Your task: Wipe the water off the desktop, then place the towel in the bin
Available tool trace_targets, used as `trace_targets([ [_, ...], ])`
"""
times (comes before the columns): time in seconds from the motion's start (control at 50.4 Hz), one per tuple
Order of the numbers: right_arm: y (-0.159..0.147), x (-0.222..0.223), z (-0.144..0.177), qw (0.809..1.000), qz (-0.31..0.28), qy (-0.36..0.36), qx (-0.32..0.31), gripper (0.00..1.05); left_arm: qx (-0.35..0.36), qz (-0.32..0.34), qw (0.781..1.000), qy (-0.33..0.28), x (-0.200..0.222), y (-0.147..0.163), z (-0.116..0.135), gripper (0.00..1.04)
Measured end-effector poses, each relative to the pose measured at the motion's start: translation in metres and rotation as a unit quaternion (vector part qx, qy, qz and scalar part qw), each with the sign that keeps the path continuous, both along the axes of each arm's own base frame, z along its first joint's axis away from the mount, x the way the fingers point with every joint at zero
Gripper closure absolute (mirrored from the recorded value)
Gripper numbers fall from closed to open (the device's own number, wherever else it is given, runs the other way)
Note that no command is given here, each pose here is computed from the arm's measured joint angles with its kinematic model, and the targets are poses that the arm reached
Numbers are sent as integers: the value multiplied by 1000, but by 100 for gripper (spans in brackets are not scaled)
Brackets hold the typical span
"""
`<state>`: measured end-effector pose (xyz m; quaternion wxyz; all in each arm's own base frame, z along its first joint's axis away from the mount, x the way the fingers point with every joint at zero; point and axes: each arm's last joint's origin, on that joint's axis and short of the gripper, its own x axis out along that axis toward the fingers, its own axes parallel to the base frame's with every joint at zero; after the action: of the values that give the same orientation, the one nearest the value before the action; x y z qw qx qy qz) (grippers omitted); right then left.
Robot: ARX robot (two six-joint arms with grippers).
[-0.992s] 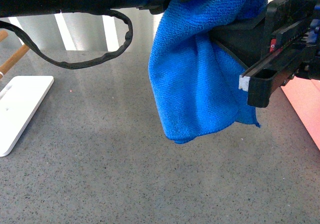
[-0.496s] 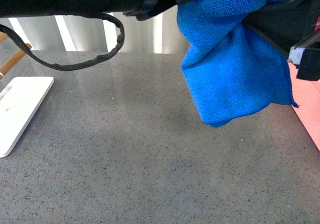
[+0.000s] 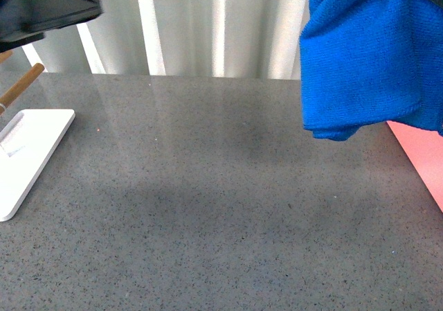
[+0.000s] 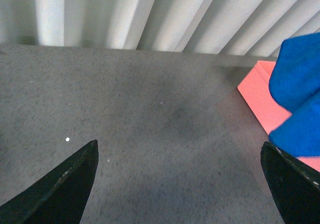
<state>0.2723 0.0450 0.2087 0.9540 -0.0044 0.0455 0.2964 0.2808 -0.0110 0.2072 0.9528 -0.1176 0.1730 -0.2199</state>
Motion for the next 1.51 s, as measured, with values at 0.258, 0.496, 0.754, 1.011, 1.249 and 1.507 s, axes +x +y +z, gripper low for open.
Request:
trace_targets([
  [0.258,-8,4,-6,1000,-14,7,2,101,-23,27,999,-25,-81,45,24,7],
  [0.496,-12,5,-7,1000,-24,13,2,101,104,225,955,-165,-122,57,6,46],
  [0.754,-29,-1,-3,997,-76,32,-4,101,113,224,953,-169,-143,33,-16,101],
  [1.011,-41,-4,-8,987,-134,82,-17,101,115,223,953,-171,-154,21,-26,101],
  [1.249,-41,-4,-1,989,-133,69,-15,101,114,219,954,-171,-161,11,-33,101],
  [1.507,-39,-4,-1,989,-131,68,-15,101,112,222,951,-185,-167,11,-33,101],
])
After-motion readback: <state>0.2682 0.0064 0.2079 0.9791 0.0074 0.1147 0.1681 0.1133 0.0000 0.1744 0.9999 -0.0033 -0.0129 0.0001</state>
